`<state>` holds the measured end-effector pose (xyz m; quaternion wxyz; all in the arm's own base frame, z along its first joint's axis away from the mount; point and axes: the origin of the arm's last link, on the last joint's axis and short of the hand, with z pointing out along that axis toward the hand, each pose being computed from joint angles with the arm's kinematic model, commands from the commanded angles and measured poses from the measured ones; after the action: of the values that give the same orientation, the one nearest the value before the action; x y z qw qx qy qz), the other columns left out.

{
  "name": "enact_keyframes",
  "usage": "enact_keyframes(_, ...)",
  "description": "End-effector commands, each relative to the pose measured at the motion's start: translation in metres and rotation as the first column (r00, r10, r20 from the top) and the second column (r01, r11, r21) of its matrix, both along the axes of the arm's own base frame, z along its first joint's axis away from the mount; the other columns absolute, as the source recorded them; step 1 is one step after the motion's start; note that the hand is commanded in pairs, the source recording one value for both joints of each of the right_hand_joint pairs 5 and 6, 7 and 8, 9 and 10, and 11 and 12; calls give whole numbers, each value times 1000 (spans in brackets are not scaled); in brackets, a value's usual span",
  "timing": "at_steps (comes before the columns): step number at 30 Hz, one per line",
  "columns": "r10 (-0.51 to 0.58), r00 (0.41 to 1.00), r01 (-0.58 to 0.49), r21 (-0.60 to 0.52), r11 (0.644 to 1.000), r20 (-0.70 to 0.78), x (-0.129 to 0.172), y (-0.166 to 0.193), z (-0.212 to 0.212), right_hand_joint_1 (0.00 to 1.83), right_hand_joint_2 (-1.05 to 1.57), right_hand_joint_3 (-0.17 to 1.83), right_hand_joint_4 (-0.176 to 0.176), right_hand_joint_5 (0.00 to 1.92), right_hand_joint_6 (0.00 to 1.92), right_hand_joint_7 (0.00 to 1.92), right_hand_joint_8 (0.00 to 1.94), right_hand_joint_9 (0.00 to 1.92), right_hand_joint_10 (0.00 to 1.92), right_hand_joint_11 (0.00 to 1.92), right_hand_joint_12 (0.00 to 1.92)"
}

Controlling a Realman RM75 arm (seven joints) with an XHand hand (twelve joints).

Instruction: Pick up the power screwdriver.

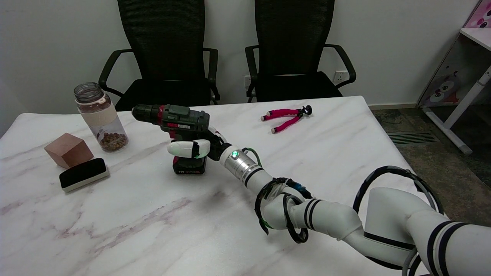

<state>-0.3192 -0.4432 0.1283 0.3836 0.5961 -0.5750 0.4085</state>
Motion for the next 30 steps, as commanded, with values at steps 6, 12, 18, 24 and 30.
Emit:
enact_keyframes(6,2,1000,-2,-26,1000,6,5,-7,2,1026,-33,862,156,197,197,197,197,568,568,1016,1016)
enact_keyframes(12,0,1000,0,-36,999,8,4,-7,5,1066,167,1010,156,308,308,308,308,996,996,1405,1405)
enact_keyframes(18,3,1000,-2,-41,999,6,4,-8,9,1075,362,1083,160,542,542,542,542,1229,1229,1690,1690)
enact_keyframes(24,3,1000,-3,-43,999,8,4,-8,11,1079,472,1026,176,723,723,723,723,1317,1317,1803,1803)
enact_keyframes(30,4,1000,-3,-41,999,6,5,-8,10,1079,509,1051,176,777,777,777,777,1334,1334,1818,1818)
